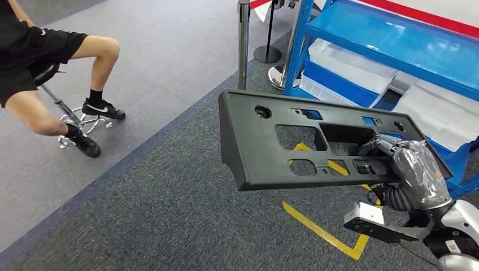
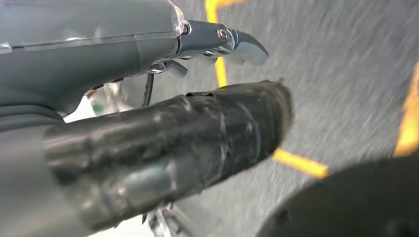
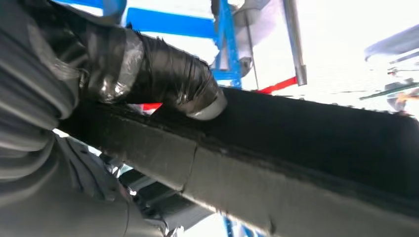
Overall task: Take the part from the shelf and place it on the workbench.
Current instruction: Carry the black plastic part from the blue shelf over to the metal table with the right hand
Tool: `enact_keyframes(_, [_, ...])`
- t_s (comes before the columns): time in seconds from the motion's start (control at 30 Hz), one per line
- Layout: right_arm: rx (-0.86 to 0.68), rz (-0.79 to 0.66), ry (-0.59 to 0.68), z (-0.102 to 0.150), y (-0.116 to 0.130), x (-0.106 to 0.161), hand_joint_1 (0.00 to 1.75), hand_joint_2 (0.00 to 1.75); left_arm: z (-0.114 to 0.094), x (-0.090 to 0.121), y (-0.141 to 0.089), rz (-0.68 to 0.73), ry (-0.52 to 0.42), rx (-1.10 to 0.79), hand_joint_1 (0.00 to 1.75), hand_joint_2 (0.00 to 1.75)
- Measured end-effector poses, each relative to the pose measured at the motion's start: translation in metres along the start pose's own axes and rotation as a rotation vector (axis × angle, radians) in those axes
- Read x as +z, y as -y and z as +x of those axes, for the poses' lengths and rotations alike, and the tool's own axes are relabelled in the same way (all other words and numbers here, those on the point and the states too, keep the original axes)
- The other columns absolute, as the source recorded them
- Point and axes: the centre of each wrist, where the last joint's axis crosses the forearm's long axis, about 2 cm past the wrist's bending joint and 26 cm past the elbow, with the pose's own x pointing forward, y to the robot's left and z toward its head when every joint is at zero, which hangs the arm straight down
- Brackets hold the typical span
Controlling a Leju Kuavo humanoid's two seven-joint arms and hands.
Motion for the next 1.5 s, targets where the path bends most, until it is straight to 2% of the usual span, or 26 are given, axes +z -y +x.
enact_keyframes(0.23, [-0.008, 0.004, -0.001, 0.0, 0.001, 0.001, 1.75, 1.75, -0.002, -0.001, 0.001, 0.013, 0.068, 0.017, 0.0, 0.0])
enact_keyframes(0.3, [0.005, 0.019, 0.009, 0.0, 0.004, -0.008, 1.75, 1.75, 0.002, 0.0, 0.003, 0.018, 0.129, 0.04, 0.0, 0.0])
enact_keyframes(0.4, [0.005, 0.048, 0.031, 0.015, 0.003, -0.058, 1.75, 1.75, 0.03, 0.006, 0.005, 0.008, 0.279, 0.118, 0.0, 0.0])
enact_keyframes(0.5, [-0.044, 0.064, 0.061, 0.043, -0.008, -0.102, 1.75, 1.75, 0.069, 0.02, -0.003, -0.023, 0.301, 0.159, 0.0, 0.0])
enact_keyframes(0.6, [-0.074, 0.089, 0.122, 0.062, -0.015, -0.125, 1.75, 1.75, 0.09, 0.03, -0.007, -0.067, 0.333, 0.186, 0.0, 0.0])
enact_keyframes(0.83, [-0.101, 0.108, 0.249, 0.103, -0.015, -0.173, 1.75, 1.75, 0.089, 0.039, -0.024, -0.119, 0.449, 0.281, 0.0, 0.0])
enact_keyframes(0.97, [-0.108, 0.102, 0.292, 0.121, -0.014, -0.187, 1.75, 1.75, 0.079, 0.035, -0.023, -0.128, 0.454, 0.306, 0.0, 0.0])
enact_keyframes(1.23, [-0.115, 0.12, 0.32, 0.134, -0.019, -0.197, 1.75, 1.75, 0.077, 0.035, -0.026, -0.13, 0.474, 0.332, 0.0, 0.0])
enact_keyframes(1.5, [-0.108, 0.114, 0.362, 0.15, -0.018, -0.21, 1.75, 1.75, 0.072, 0.034, -0.03, -0.153, 0.533, 0.419, 0.0, 0.0])
